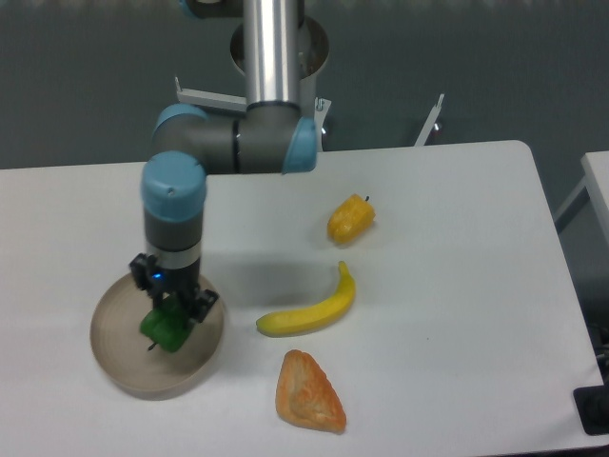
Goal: Pick up the green pepper from the plate
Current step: 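Lift the green pepper off the plate and carry it toward the banana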
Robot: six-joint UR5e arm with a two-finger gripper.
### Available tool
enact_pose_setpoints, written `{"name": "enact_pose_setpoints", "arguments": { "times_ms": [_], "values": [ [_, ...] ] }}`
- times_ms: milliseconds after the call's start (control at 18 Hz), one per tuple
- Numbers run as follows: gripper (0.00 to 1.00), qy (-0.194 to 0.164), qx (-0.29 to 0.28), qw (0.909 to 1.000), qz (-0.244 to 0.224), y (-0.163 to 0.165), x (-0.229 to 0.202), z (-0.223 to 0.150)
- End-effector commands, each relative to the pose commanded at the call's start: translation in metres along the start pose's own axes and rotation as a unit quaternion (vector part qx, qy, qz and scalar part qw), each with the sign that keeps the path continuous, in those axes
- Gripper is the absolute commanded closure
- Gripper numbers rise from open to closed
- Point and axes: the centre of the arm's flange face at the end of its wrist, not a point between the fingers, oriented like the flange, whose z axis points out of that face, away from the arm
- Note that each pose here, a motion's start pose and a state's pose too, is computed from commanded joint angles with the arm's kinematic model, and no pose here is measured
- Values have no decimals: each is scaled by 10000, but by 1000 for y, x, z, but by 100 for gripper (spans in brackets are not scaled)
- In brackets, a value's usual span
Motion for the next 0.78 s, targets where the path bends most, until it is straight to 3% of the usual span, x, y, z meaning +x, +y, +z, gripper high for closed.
{"name": "enact_pose_setpoints", "arguments": {
  "times_ms": [444,778],
  "values": [
    [52,-187,-195,9983,519,58,-70,-30],
    [52,-217,-209,9980,561,69,-84,-33]
  ]
}}
